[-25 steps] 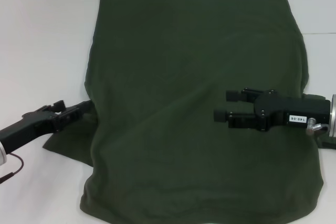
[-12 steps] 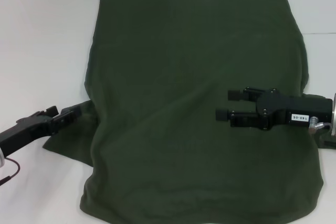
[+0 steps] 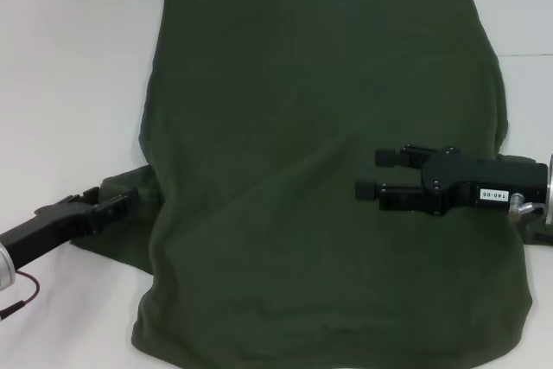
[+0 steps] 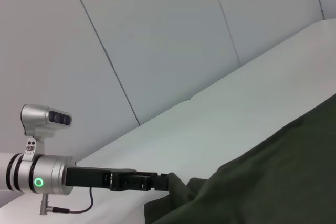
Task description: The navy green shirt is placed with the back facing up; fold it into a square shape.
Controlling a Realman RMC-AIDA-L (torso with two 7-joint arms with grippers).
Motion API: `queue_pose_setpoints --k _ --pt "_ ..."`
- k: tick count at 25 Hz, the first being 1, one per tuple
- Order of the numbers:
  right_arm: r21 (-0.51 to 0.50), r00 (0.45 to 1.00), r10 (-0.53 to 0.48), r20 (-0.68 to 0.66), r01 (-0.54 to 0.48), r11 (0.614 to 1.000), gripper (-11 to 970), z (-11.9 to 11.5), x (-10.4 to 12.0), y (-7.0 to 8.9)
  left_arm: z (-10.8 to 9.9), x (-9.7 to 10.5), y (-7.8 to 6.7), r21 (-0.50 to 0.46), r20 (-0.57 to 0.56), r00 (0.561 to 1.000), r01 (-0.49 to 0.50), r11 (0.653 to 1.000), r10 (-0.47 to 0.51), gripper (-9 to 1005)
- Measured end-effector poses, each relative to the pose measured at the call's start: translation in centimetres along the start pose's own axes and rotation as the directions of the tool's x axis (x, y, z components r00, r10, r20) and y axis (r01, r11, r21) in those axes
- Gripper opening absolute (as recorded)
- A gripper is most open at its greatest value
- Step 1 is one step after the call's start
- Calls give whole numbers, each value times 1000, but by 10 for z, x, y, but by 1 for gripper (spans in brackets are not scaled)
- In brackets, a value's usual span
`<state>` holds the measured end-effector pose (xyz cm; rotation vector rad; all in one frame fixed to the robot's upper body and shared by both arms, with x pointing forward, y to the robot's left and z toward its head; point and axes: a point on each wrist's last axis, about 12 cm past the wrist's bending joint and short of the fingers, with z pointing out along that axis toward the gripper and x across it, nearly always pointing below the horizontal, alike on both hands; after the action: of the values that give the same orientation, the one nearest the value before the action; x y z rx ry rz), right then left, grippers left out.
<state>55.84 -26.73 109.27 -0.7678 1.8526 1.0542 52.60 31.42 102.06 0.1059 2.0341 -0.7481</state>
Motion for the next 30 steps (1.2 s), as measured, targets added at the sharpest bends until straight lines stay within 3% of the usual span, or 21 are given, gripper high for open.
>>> queue_pose_setpoints --k 16,22,25,30 --pt "4 1000 5 1 -5 1000 899 -1 2 0 0 -3 2 -11 -1 1000 -5 1000 5 822" --pt "7 1000 6 2 -6 1000 899 -1 2 0 1 -5 2 -9 -1 1000 -11 1000 11 646" --pt "7 1000 5 3 -5 1000 899 -1 2 0 1 -5 2 -11 1 1000 -10 1000 10 410" --pt "8 1000 5 7 -5 1000 899 -1 2 0 1 -6 2 -14 5 1000 -10 1000 11 163"
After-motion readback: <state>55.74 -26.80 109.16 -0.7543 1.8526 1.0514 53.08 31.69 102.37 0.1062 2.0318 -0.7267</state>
